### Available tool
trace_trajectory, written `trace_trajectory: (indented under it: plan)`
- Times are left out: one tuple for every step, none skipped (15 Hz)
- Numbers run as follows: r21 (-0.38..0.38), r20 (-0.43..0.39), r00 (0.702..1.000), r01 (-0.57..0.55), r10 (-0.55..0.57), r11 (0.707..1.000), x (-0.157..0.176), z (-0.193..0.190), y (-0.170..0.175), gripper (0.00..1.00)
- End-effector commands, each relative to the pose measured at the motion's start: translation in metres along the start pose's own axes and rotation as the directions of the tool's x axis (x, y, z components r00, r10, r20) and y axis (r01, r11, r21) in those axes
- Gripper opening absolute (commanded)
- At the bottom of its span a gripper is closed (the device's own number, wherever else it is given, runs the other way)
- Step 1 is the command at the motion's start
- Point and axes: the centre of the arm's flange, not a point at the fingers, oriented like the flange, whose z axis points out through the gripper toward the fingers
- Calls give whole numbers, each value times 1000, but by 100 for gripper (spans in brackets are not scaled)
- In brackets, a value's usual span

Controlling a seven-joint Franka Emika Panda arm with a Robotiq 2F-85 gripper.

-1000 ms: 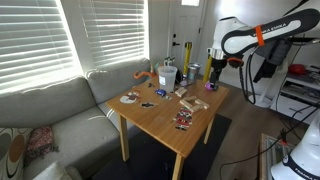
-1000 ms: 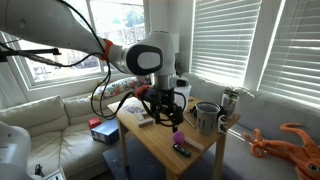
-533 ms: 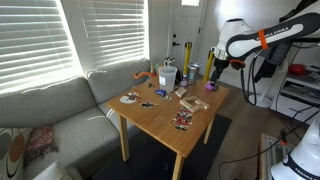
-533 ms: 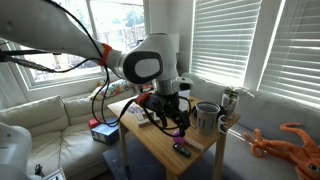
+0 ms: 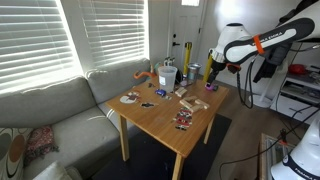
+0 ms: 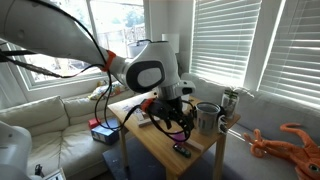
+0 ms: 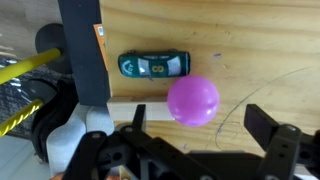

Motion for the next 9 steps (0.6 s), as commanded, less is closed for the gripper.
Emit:
trace_trajectory:
  plan:
    - [33,-6,1000,21,-21,999,5,10,0,100]
    - [41,-4,1000,29,-29,999,5,12,-1,100]
    - [49,3,1000,30,-30,998,5,14,-1,100]
    - [59,5,999,35,-35,998,5,15,-2,100]
    - [67,9,999,35,-36,997,5,17,-2,94]
    - [72,10,999,40,-41,997,5,18,-2,76]
    - [77,9,999,40,-41,996,5,19,-2,66]
    - [81,9,999,42,-43,996,5,19,-2,59]
    - [84,8,999,46,-47,995,6,19,-3,52]
